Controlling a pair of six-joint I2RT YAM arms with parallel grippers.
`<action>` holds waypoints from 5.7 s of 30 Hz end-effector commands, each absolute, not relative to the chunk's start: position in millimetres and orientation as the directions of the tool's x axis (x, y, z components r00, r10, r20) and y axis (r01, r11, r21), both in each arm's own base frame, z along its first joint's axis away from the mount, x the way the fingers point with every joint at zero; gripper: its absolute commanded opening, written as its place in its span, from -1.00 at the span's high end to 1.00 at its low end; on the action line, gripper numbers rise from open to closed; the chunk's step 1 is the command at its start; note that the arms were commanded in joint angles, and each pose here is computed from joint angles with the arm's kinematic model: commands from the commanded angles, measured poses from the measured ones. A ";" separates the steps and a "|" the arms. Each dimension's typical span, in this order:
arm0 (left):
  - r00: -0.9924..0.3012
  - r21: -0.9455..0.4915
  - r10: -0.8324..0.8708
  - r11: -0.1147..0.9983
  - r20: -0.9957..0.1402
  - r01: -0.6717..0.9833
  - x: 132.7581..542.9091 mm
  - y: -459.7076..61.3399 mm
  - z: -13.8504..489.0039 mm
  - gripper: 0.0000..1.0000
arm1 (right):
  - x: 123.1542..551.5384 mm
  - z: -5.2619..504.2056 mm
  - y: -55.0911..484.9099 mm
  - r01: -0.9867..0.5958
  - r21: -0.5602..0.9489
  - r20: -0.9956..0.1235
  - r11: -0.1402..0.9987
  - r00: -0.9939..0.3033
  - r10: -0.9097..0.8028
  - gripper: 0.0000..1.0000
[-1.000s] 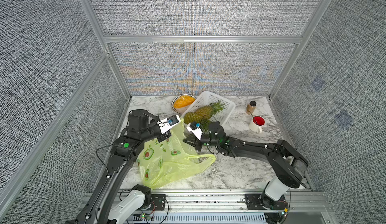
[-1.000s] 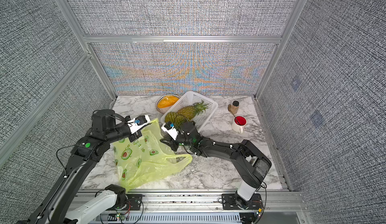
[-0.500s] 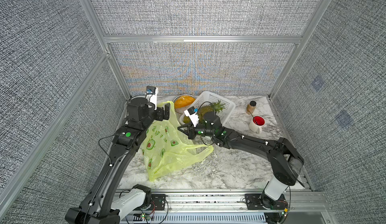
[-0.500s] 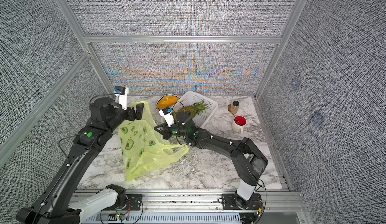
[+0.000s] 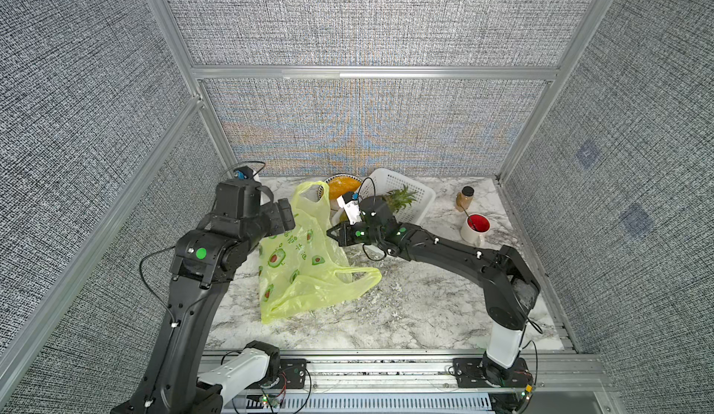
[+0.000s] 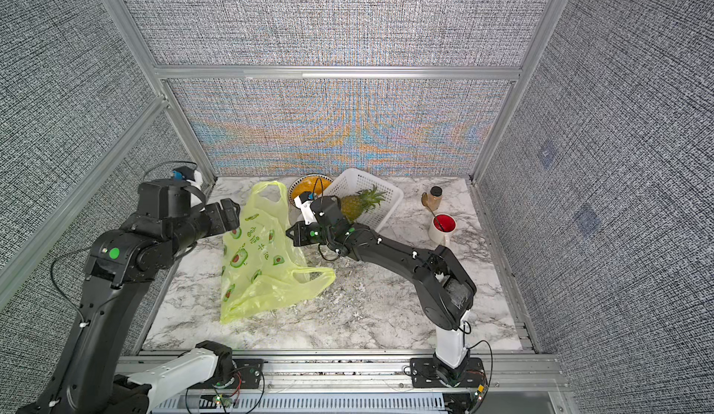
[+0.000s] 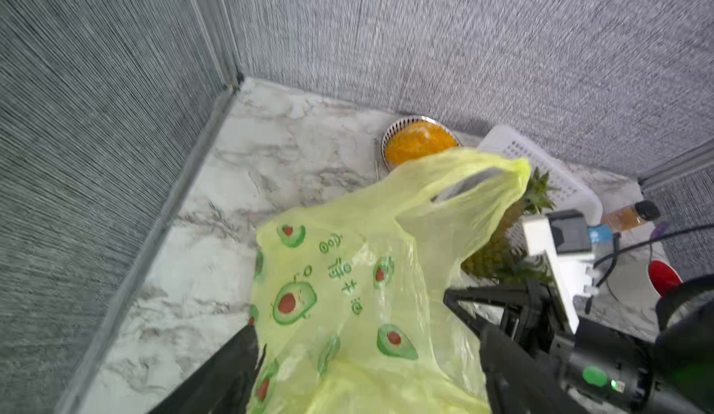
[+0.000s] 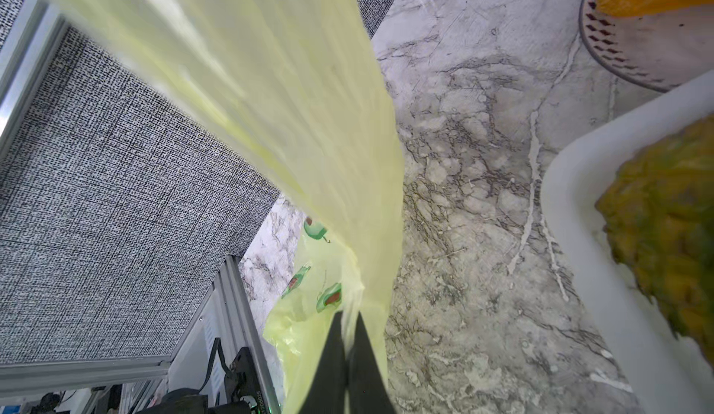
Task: Place the pineapple into a plastic bag & tie a knot
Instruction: Open the plastic bag at the center of the board, then pick up the pineapple from the basket.
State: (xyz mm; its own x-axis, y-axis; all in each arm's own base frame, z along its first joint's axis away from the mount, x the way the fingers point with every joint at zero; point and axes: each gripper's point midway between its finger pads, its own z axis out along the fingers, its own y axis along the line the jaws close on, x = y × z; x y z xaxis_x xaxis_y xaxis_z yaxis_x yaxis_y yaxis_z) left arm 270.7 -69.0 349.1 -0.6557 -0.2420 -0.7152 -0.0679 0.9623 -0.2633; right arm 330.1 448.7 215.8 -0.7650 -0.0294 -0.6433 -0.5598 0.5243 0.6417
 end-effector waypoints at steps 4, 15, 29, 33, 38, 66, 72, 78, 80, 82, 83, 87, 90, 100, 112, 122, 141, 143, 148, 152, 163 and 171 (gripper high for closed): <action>-0.845 -0.603 -0.403 0.788 -0.351 -0.125 257.5 -136.4 257.7 -0.60 | 327.5 227.0 446.7 -0.567 0.643 -0.651 0.515 -0.758 -0.021 1.00; -0.887 -0.693 -0.395 0.710 -0.239 -0.129 294.0 -173.4 196.0 -0.59 | 313.0 243.7 455.4 -0.640 0.628 -0.691 0.444 -0.720 -0.061 1.00; -0.836 -0.487 -0.476 0.818 -0.273 -0.307 314.8 -135.6 150.1 -0.24 | 303.5 258.7 457.6 -0.678 0.603 -0.725 0.420 -0.686 -0.068 1.00; -0.806 -0.385 -0.476 0.859 -0.353 -0.338 315.2 -112.1 161.3 0.22 | 308.9 254.2 450.6 -0.654 0.590 -0.718 0.473 -0.693 -0.063 1.00; -0.780 -0.291 -0.438 0.896 -0.448 -0.336 306.8 -87.4 183.8 0.65 | 316.7 233.4 442.4 -0.614 0.562 -0.695 0.554 -0.714 -0.085 1.00; -0.883 -0.201 -0.260 0.960 -0.391 -0.194 288.0 -91.5 181.6 0.46 | 287.4 237.9 460.2 -0.712 0.542 -0.692 0.446 -0.679 -0.243 1.00; -0.884 -0.240 -0.265 0.954 -0.386 -0.182 298.4 -101.9 171.4 -0.16 | 284.6 245.7 468.7 -0.730 0.537 -0.701 0.423 -0.665 -0.258 1.00; -0.895 -0.262 -0.285 0.944 -0.344 -0.200 311.7 -112.3 143.1 -0.38 | 285.1 249.5 469.8 -0.730 0.539 -0.702 0.419 -0.665 -0.255 1.00; -0.889 -0.243 -0.284 0.948 -0.359 -0.205 317.1 -109.8 141.6 -0.33 | 288.0 243.6 467.8 -0.710 0.541 -0.686 0.451 -0.683 -0.252 1.00; -0.884 -0.211 -0.271 0.956 -0.380 -0.202 320.0 -104.6 141.7 -0.01 | 292.5 236.9 464.3 -0.688 0.535 -0.670 0.490 -0.699 -0.250 1.00; -0.883 -0.188 -0.266 0.960 -0.388 -0.206 319.9 -100.2 142.9 0.30 | 295.7 234.0 461.2 -0.675 0.529 -0.663 0.514 -0.707 -0.247 1.00; -0.868 -0.124 -0.239 0.971 -0.434 -0.205 314.0 -85.1 162.2 1.00 | 312.6 214.2 441.2 -0.598 0.503 -0.624 0.624 -0.751 -0.216 1.00; -0.846 -0.119 -0.238 0.971 -0.478 -0.206 305.0 -76.7 185.7 1.00 | 325.0 189.4 424.6 -0.532 0.505 -0.583 0.679 -0.791 -0.186 1.00; -0.877 -0.173 -0.256 0.964 -0.408 -0.201 269.2 -79.0 189.7 1.00 | 338.7 171.3 423.3 -0.583 0.440 -0.582 0.683 -0.764 -0.278 0.76; -0.884 -0.251 -0.313 0.939 -0.347 -0.235 293.4 -101.5 165.4 1.00 | 362.8 211.9 305.9 -0.696 0.203 -0.713 0.689 -0.588 -0.383 -0.45; -0.891 -0.236 -0.307 0.943 -0.336 -0.236 292.7 -100.6 168.8 1.00 | 417.5 145.9 280.0 -0.714 0.002 -0.617 0.700 -0.551 -0.561 -0.70; -0.893 -0.240 -0.319 0.938 -0.316 -0.250 281.2 -98.4 168.5 1.00 | 412.1 61.2 279.0 -0.801 0.079 -0.483 0.593 -0.551 -0.680 -0.69; -0.894 -0.236 -0.319 0.939 -0.315 -0.252 279.5 -97.2 167.5 1.00 | 414.1 66.7 280.4 -0.802 0.079 -0.496 0.592 -0.547 -0.674 -0.55; -0.896 -0.233 -0.320 0.938 -0.308 -0.255 277.6 -96.7 162.9 1.00 | 418.8 107.7 286.9 -0.803 0.065 -0.581 0.593 -0.513 -0.631 0.23; -0.897 -0.232 -0.319 0.939 -0.307 -0.254 277.0 -96.6 159.0 1.00 | 416.1 143.5 288.2 -0.795 0.067 -0.635 0.604 -0.500 -0.589 0.89; -0.888 -0.256 -0.333 0.932 -0.318 -0.258 282.5 -99.9 160.2 1.00 | 404.1 211.7 271.3 -0.713 0.074 -0.692 0.697 -0.540 -0.479 1.00; -0.901 -0.263 -0.305 0.938 -0.310 -0.227 282.1 -104.1 154.7 1.00 | 334.2 265.5 266.4 -0.732 0.106 -0.728 0.673 -0.518 -0.448 1.00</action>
